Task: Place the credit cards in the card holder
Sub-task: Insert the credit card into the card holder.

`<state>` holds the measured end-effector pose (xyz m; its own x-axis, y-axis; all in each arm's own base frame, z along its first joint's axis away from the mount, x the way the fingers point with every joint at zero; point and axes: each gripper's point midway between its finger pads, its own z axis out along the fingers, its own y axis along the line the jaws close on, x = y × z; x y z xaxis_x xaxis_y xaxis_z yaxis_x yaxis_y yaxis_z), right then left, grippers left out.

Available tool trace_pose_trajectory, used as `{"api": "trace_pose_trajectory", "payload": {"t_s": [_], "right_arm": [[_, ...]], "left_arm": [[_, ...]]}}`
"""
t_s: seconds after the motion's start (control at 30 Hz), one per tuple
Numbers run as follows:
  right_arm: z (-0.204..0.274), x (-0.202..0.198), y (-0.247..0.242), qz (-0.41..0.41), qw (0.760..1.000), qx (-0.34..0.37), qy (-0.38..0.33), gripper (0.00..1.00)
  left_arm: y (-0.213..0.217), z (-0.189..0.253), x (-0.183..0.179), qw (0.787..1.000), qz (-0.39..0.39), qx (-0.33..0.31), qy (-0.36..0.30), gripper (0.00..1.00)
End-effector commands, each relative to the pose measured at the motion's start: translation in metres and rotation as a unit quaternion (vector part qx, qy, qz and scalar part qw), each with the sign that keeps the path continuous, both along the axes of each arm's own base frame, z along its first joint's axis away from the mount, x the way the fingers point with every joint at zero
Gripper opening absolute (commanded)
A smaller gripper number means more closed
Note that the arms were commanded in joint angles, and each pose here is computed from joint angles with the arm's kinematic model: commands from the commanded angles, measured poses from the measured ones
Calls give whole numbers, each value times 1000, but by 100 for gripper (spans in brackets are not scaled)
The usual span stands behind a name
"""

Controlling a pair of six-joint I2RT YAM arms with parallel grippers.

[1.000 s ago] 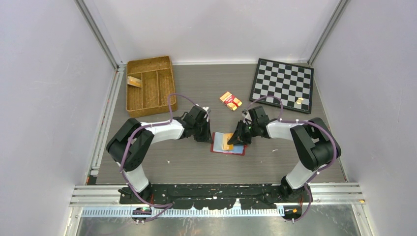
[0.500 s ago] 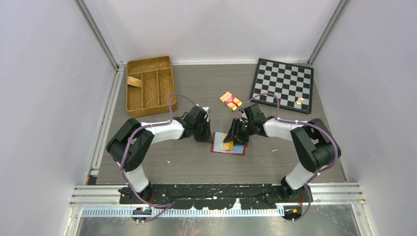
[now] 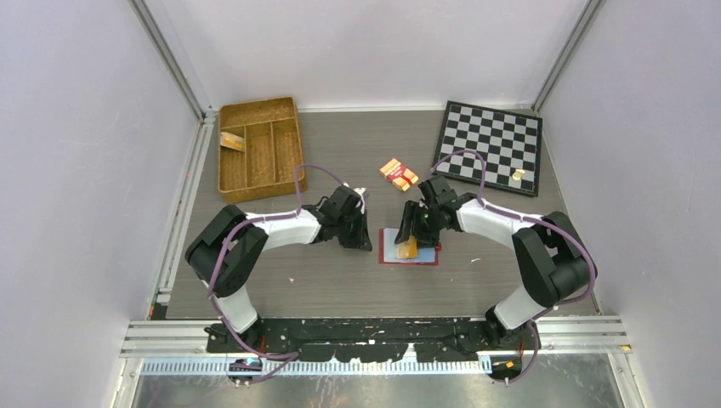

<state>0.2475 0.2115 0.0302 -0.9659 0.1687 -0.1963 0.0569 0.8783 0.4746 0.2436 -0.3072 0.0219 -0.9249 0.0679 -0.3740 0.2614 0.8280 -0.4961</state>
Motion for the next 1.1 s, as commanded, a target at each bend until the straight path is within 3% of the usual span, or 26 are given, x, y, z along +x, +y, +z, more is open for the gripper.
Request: {"api": "trace_pose_trajectory", "payload": {"t_s": [0.0,0.27,0.43,0.67,1.07], "right_arm": [[13,7,-14,1,998,-52,-32,61],[40,7,-20,23,995,-66,-68,65],[45,8,-22,20,994,-72,-75,69],[22,5,-21,9,996,-77,-41,66],[0,2,-23,3,996,-88,-17,64]], "left_arm": [[10,-14,-11,1000,-5,21,16,0],[-1,1,-8,1000,-12,-4,8,2],[-10,13,-4,1000,-16,-18,-1,13],[-27,19,2,999,-22,-31,-8,28],[-36,4,0,999,-29,-35,6,25]]}}
